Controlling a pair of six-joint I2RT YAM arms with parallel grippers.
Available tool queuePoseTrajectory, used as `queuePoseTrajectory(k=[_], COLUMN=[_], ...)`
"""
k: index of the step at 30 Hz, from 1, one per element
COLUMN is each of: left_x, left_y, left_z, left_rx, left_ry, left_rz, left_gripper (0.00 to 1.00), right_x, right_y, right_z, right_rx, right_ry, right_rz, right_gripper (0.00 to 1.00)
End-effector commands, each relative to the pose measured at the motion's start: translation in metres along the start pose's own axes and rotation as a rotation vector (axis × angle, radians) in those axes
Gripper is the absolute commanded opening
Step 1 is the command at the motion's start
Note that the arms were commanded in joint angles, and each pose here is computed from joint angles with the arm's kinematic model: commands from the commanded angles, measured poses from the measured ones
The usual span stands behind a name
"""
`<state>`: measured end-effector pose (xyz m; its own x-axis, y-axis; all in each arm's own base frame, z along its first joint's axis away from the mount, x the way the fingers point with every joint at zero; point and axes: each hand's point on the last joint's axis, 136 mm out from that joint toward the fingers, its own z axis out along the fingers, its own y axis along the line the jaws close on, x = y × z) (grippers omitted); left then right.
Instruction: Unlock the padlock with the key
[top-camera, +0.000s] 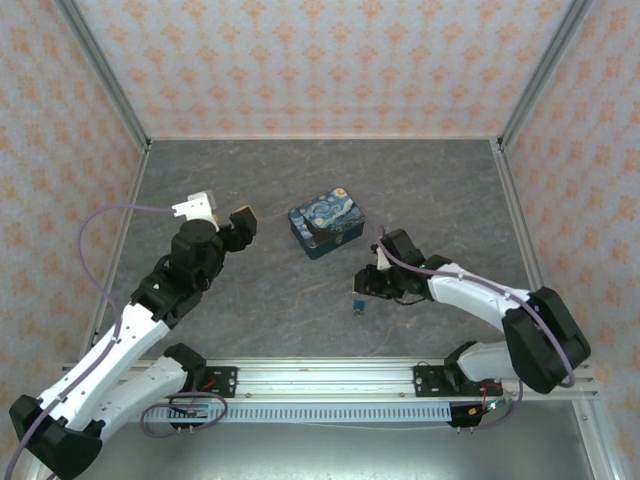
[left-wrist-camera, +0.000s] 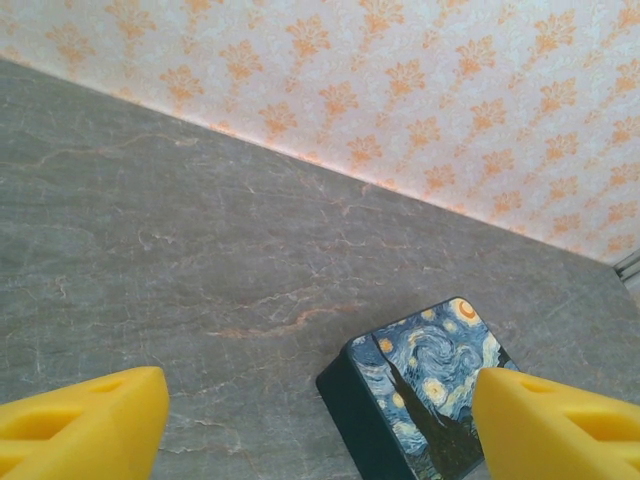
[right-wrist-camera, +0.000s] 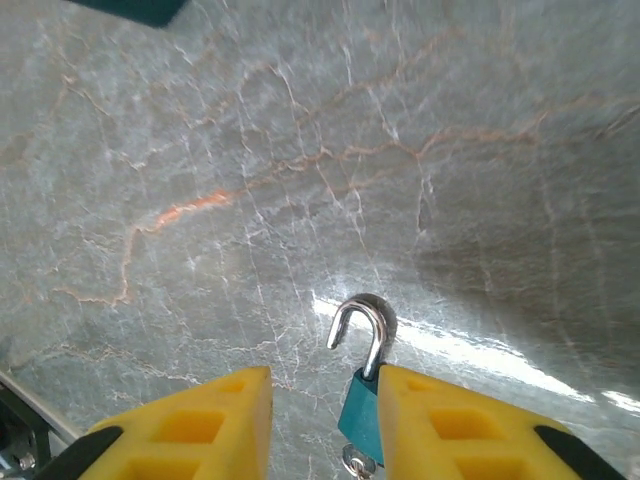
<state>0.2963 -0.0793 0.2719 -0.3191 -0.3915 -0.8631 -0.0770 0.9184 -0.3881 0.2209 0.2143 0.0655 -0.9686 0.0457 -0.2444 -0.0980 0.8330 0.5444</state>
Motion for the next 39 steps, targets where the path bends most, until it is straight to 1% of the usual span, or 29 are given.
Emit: queuePoseTrajectory(k=[1, 4, 5, 9, 12, 15, 17, 19, 21, 24, 25, 28, 31, 33, 36, 39], left_x=[-0.019, -0.024, -0.025, -0.030, -0.033, -0.033, -0.032, -0.033, -0.031, -0.016, -0.013, -0.012, -0.008, -0.001, 0.011, 0.024], left_y=[0.000, 0.000, 0.001, 0.006, 0.019, 0.028, 0.040, 0.053, 0.053, 0.048, 0.051, 0.064, 0.071, 0.079, 0.094, 0.108], left_z=[-0.011, -0.014, -0.016, -0.022, -0.026, -0.027, -0.026, -0.026, -0.022, -0.008, -0.005, -0.002, 0.004, 0.009, 0.017, 0.026], left_rx=[-0.009, -0.004, -0.009, -0.018, -0.085, -0.131, -0.202, -0.283, -0.295, -0.265, -0.284, -0.357, -0.354, -0.358, -0.389, -0.416], left_ry=[-0.058, -0.081, -0.089, -0.119, -0.147, -0.160, -0.172, -0.181, -0.167, -0.109, -0.094, -0.085, -0.112, -0.123, -0.120, -0.098], left_rz=[0.008, 0.013, 0.016, 0.044, 0.074, 0.142, 0.181, 0.219, 0.300, 0.478, 0.520, 0.540, 0.496, 0.460, 0.425, 0.415], left_gripper=[0.80, 0.80, 0.80, 0.80, 0.81, 0.81, 0.82, 0.82, 0.83, 0.84, 0.84, 0.86, 0.88, 0.89, 0.90, 0.91], right_x=[-0.014, -0.021, -0.026, -0.042, -0.057, -0.072, -0.083, -0.093, -0.101, -0.111, -0.114, -0.123, -0.129, -0.132, -0.133, -0.136], right_y=[-0.006, -0.013, -0.011, -0.014, -0.016, -0.017, -0.020, -0.024, -0.029, -0.039, -0.044, -0.055, -0.073, -0.088, -0.120, -0.145], right_z=[-0.022, -0.033, -0.042, -0.061, -0.076, -0.092, -0.104, -0.115, -0.126, -0.143, -0.149, -0.164, -0.175, -0.180, -0.184, -0.175], right_rx=[0.089, 0.155, 0.162, 0.205, 0.236, 0.245, 0.247, 0.253, 0.279, 0.354, 0.376, 0.433, 0.511, 0.571, 0.649, 0.653], right_ry=[-0.082, -0.125, -0.164, -0.256, -0.345, -0.449, -0.524, -0.595, -0.662, -0.767, -0.804, -0.900, -0.978, -1.013, -1.059, -1.055], right_rz=[-0.079, -0.119, -0.137, -0.170, -0.203, -0.233, -0.242, -0.241, -0.250, -0.263, -0.262, -0.264, -0.254, -0.243, -0.155, -0.111], right_gripper=[0.36, 0.39, 0.41, 0.45, 0.51, 0.57, 0.62, 0.68, 0.76, 0.93, 0.99, 0.99, 0.99, 0.99, 0.99, 0.99])
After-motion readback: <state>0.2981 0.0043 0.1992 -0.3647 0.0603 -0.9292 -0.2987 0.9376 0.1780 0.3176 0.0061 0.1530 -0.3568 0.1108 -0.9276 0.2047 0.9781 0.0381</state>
